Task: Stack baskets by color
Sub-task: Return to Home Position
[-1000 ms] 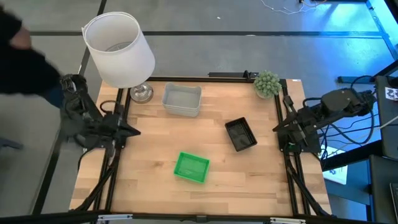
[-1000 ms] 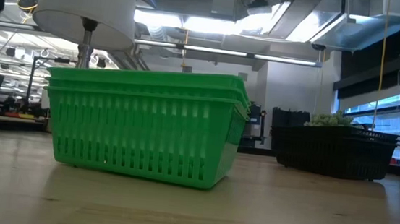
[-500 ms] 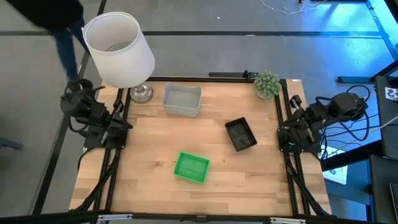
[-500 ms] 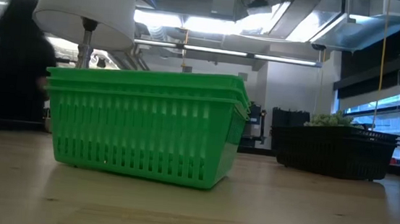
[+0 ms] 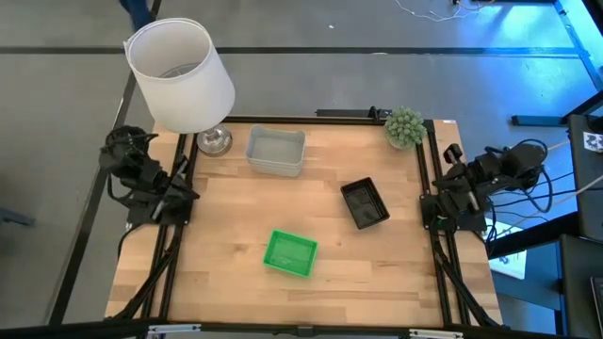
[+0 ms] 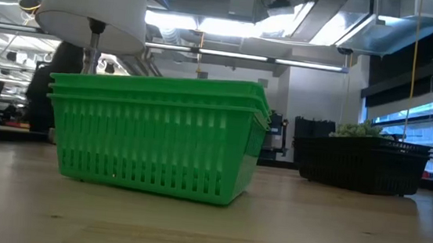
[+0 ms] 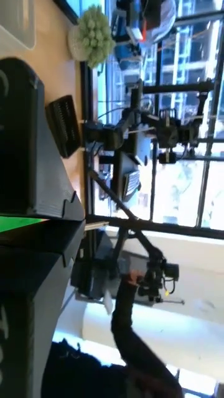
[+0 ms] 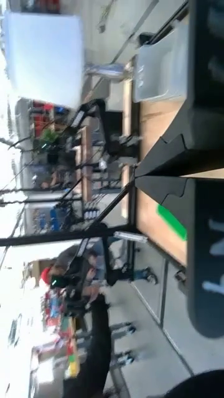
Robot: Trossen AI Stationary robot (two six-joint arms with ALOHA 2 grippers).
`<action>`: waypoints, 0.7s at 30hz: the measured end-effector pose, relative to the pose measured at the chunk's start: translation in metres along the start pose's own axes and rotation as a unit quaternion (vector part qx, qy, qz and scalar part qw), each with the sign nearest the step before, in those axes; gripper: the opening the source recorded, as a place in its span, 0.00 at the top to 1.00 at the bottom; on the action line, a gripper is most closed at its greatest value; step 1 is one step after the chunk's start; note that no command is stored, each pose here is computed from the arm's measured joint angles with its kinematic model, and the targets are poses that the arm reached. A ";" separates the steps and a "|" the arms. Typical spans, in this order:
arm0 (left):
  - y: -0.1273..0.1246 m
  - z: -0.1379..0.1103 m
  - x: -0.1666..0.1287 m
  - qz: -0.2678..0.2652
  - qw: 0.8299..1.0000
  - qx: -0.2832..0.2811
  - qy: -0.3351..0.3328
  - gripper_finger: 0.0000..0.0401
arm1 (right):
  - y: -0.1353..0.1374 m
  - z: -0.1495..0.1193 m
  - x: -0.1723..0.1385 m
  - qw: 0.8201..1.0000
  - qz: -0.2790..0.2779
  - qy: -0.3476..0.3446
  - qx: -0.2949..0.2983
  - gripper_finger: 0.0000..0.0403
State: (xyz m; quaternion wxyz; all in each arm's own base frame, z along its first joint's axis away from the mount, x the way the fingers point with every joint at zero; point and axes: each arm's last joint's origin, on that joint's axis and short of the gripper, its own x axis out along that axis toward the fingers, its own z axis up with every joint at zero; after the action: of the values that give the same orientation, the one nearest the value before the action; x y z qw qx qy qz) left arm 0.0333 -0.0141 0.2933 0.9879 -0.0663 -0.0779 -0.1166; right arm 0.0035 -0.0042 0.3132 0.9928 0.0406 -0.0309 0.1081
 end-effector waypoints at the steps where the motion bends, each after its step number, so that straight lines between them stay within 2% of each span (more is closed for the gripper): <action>1: 0.000 0.000 0.000 -0.002 1.000 0.001 0.001 1.00 | 0.000 -0.003 0.002 1.000 -0.009 0.006 0.002 1.00; 7: -0.001 -0.004 0.002 0.008 1.000 0.020 0.001 1.00 | 0.000 -0.019 0.013 0.999 -0.020 0.039 -0.015 1.00; 9: -0.003 -0.009 0.004 0.014 1.000 0.025 -0.001 1.00 | 0.001 -0.021 0.018 0.999 -0.019 0.022 -0.012 1.00; 15: -0.012 -0.037 0.013 0.017 1.000 0.019 -0.008 1.00 | 0.004 -0.043 0.040 1.000 -0.014 -0.003 -0.021 1.00; 21: -0.020 -0.074 0.021 0.017 1.000 0.012 -0.016 1.00 | 0.006 -0.078 0.061 1.000 -0.013 -0.007 -0.009 1.00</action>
State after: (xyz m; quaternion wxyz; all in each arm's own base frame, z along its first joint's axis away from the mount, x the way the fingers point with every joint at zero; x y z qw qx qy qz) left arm 0.0588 -0.0490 0.2267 0.9891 -0.0578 -0.0938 -0.0974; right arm 0.0658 0.0211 0.2406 0.9942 0.0330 -0.0378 0.0946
